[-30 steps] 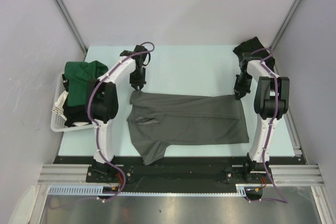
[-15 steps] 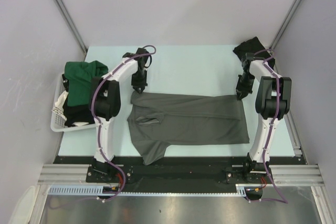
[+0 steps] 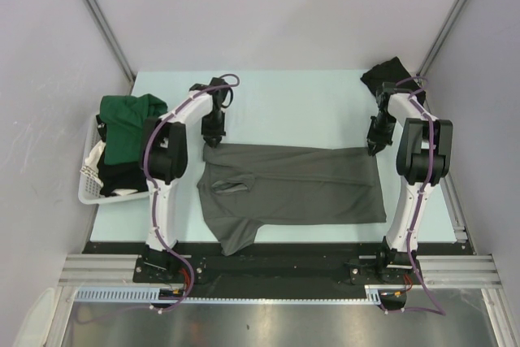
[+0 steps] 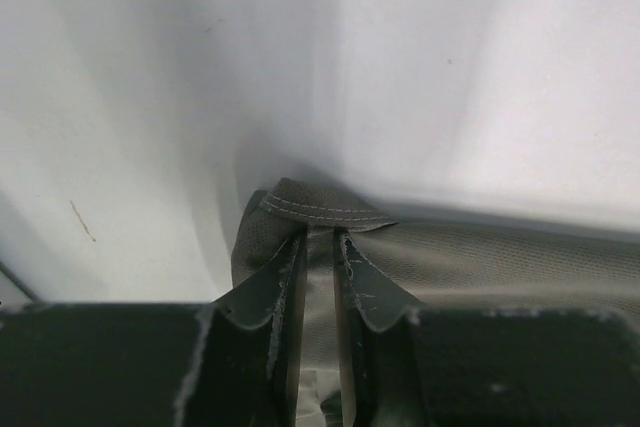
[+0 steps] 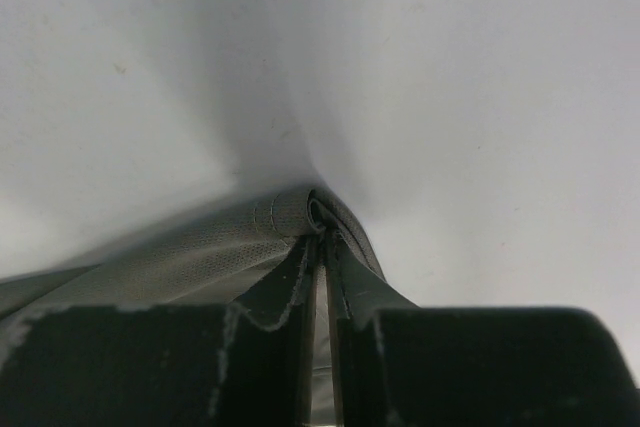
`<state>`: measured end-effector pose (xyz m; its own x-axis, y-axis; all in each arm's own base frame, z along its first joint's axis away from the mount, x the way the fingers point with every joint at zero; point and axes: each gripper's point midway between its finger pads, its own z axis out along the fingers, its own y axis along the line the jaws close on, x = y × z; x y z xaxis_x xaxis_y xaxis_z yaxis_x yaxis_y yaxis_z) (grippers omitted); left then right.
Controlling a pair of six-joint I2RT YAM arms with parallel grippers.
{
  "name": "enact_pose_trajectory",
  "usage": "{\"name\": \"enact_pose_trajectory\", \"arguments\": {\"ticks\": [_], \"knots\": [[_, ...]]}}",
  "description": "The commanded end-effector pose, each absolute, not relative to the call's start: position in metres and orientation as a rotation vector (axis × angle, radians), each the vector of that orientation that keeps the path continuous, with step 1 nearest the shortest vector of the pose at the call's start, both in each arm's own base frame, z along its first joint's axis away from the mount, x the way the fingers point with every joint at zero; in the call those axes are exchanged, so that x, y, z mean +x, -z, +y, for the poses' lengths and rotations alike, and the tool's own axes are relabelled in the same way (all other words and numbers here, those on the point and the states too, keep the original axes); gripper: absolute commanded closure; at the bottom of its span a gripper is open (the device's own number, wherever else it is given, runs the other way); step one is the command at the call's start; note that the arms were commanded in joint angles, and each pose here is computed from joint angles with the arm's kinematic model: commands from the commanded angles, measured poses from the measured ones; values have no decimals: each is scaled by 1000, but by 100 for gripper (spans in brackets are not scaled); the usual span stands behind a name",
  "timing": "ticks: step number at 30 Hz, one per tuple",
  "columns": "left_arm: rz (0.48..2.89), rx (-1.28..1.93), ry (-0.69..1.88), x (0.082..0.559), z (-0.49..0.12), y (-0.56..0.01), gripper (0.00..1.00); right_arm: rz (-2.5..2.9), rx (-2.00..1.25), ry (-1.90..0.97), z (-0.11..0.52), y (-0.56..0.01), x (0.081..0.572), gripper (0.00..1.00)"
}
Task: Fold and stack the t-shirts
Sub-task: Fold the flattened tshirt in 1/3 of the way
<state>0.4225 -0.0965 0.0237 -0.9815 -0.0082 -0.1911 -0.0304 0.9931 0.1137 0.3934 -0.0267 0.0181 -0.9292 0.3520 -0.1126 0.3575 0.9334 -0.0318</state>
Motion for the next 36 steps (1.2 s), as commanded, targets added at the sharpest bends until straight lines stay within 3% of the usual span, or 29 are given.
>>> {"name": "enact_pose_trajectory", "arguments": {"ticks": [1, 36], "knots": [[2899, -83, -203, 433, -82, -39, 79, 3045, 589, 232, -54, -2, 378, 89], [2927, -133, -277, 410, -50, -32, 78, 3058, 607, 219, -56, 5, 375, 85]]}}
